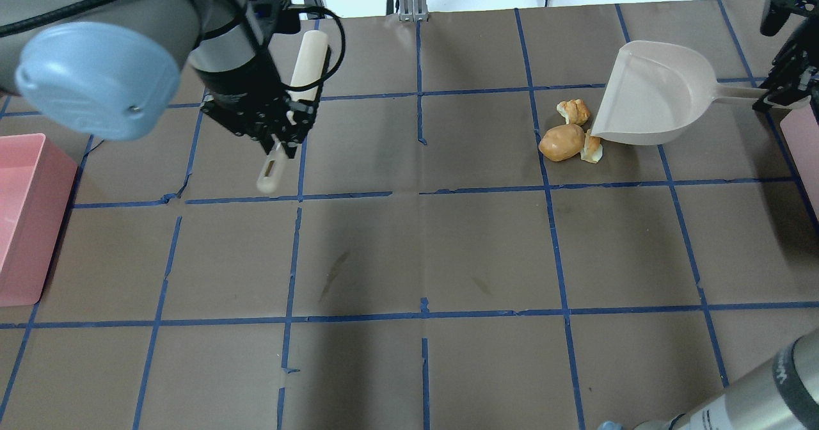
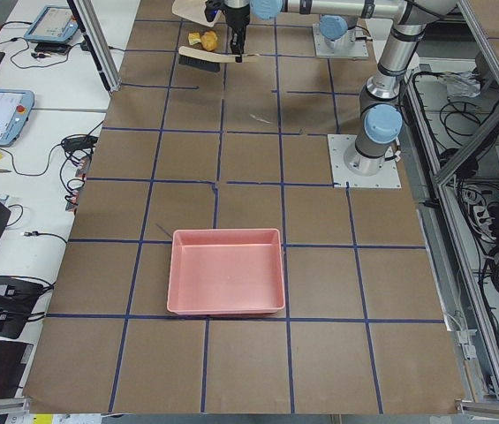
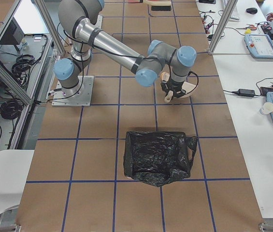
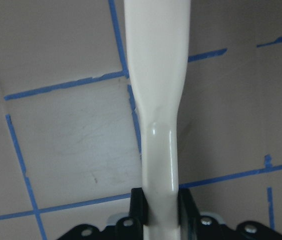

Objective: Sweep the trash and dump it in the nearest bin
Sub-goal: 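Bring the brush with the left gripper to the trash pile, then sweep the potato and bread pieces into the dustpan with the left gripper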

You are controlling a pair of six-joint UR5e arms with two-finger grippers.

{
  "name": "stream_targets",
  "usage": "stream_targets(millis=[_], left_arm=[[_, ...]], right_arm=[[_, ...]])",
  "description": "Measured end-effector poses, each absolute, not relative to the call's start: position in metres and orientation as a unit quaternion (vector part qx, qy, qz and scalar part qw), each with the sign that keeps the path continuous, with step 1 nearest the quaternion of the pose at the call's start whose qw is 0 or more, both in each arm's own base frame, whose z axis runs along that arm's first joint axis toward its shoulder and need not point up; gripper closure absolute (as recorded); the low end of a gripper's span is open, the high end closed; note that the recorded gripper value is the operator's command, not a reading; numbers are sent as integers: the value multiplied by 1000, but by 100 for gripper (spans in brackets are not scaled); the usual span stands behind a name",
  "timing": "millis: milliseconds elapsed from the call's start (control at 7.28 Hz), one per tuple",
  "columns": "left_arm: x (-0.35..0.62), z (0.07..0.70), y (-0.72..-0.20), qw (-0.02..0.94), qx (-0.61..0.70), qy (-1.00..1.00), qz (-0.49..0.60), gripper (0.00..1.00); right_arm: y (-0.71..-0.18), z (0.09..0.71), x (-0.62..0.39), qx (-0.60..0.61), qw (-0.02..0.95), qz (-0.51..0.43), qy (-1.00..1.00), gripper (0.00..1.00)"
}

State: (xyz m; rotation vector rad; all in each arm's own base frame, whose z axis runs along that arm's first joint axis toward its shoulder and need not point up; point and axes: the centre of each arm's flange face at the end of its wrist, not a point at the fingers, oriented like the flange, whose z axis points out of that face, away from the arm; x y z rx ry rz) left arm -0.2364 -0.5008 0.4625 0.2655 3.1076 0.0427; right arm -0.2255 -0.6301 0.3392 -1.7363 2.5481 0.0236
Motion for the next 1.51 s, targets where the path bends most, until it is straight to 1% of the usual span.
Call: stream_targets(millis=[275, 549, 687, 1099, 1511], left_arm=[[-336, 442, -527, 10, 73, 997, 1, 100], [-408, 408, -520, 11, 51, 999, -2, 100], [-436, 390, -511, 13, 36, 999, 1, 100], [-522, 322, -479, 13, -8, 1000, -2, 100], [-558, 258, -472, 27, -58, 998, 14, 100]], right_arm=[[-654, 307, -275, -671, 33, 6, 741, 100], [-674, 291, -284, -754, 8, 7, 656, 100], [-682, 290, -277, -777, -6, 13, 630, 100], [-691, 278, -270, -752, -8, 18, 659, 100], [-691, 273, -259, -731, 11, 28, 681, 100]])
